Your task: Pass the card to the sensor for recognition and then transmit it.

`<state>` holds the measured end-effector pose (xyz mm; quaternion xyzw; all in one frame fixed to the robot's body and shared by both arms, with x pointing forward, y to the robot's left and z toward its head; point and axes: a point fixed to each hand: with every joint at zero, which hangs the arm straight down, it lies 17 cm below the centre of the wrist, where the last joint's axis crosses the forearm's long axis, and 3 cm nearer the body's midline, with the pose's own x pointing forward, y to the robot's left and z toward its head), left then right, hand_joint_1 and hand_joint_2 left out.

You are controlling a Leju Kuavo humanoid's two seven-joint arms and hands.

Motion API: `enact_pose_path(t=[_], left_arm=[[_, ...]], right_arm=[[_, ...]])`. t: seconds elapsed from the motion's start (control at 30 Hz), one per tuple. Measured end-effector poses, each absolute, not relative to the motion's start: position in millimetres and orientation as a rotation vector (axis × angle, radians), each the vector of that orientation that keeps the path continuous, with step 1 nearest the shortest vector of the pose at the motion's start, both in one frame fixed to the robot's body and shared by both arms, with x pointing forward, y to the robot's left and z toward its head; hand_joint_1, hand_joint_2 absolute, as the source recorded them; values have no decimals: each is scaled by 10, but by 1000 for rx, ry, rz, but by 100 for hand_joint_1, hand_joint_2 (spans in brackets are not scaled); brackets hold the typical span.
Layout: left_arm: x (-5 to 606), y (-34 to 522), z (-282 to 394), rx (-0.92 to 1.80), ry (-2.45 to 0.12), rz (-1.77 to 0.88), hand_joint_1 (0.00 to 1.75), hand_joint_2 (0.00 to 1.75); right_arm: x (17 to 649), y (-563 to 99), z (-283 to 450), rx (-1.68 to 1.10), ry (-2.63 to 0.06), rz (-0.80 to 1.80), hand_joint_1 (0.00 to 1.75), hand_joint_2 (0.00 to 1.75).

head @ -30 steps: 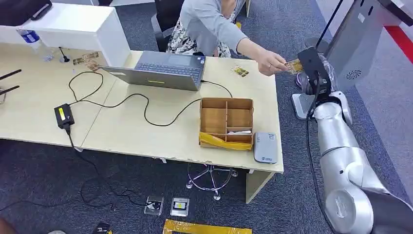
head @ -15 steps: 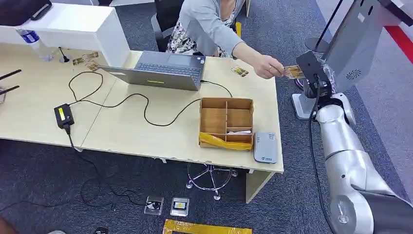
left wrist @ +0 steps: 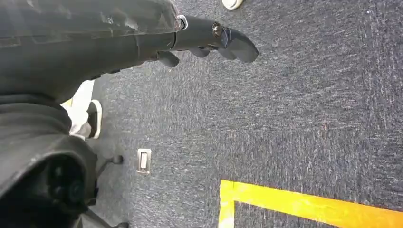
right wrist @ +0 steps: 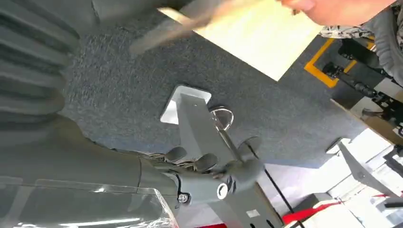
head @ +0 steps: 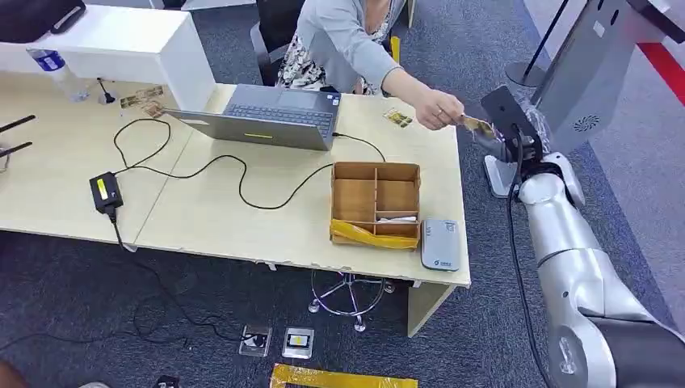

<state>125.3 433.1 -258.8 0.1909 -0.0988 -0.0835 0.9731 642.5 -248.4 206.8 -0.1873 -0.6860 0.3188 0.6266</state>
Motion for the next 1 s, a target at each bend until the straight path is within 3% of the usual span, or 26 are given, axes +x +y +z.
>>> enact_pose_path(t=[0.87, 0.9, 0.97, 1.0], left_arm=[[1247, 4351, -2585, 399, -194, -172, 0, 0], [1252, 4350, -2584, 398, -196, -172, 0, 0], [1258, 4349, -2583, 398, -200, -173, 0, 0], [1260, 4348, -2583, 398, -200, -173, 0, 0]], right_arm=[[6380, -2124, 2109, -402, -1595, 853, 0, 175], [6378, -2093, 2118, -400, -1599, 857, 33, 175], [6373, -2052, 2130, -397, -1603, 868, 0, 175], [6371, -2038, 2130, -397, -1603, 874, 0, 175]])
